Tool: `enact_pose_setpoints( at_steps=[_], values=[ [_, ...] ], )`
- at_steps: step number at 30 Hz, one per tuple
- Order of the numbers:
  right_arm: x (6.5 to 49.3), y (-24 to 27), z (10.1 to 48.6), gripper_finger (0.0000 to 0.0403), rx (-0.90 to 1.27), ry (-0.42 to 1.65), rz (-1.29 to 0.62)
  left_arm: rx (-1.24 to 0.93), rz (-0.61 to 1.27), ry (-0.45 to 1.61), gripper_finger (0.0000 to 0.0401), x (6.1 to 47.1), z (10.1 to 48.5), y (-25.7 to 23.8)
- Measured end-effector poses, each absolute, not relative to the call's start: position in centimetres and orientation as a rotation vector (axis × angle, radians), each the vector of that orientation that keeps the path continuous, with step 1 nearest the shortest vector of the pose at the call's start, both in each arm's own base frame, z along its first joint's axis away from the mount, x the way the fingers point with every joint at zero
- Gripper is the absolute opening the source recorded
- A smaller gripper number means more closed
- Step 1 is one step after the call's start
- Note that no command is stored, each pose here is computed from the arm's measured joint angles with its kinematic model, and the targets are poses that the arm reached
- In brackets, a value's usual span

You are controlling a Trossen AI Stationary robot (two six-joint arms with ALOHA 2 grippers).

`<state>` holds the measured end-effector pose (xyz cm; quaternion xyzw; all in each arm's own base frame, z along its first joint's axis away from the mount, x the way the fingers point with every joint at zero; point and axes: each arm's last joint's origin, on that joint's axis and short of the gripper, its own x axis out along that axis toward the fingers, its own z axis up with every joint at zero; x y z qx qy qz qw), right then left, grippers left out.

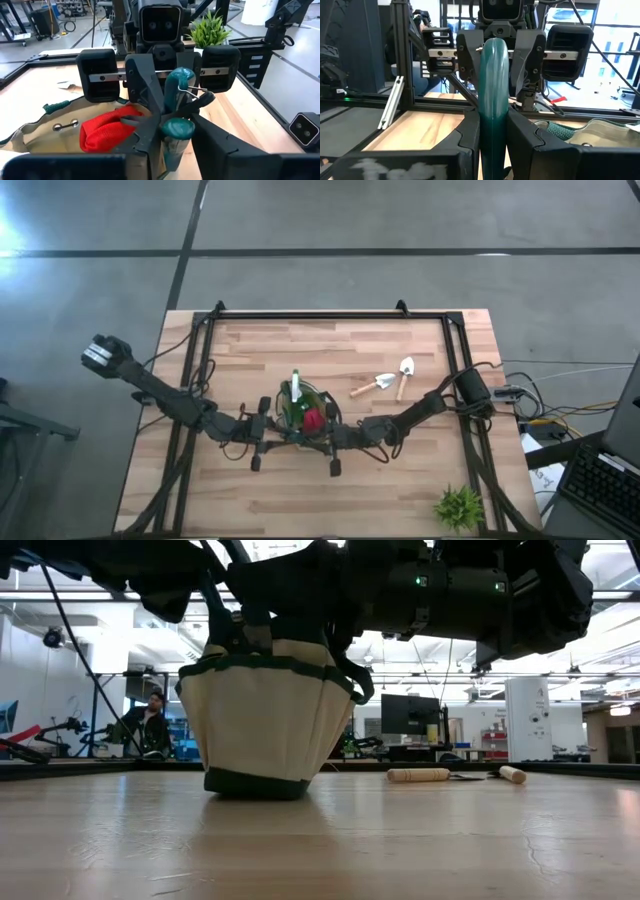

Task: Pick & Place Garden tools in Gardening bag
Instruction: Put the green shear scissors into the gardening bag

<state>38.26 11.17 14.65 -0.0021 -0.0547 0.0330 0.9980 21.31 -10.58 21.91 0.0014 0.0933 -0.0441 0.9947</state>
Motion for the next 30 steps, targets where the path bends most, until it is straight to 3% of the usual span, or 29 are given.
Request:
enact_pose_setpoints(
  at_steps=[4, 10, 19, 30],
  values=[
    [38.3, 11.2, 14.6, 0.0057, -0.007, -0.110, 0.067, 0.003, -0.088, 0.186, 0.0077, 21.3, 21.9, -10.6],
    [38.3, 11.2, 14.7, 0.0058, -0.008, -0.110, 0.065, 0.003, -0.088, 0.186, 0.0075, 21.3, 21.9, -10.6],
    [38.3, 11.1, 14.9, 0.0161, -0.025, -0.121, 0.052, 0.009, -0.088, 0.197, 0.0075, 21.3, 21.8, -10.5],
    [37.8, 10.9, 17.8, 0.0214, -0.009, -0.131, 0.029, 0.013, -0.071, 0.194, 0.0075, 21.3, 21.9, -10.3]
  ],
)
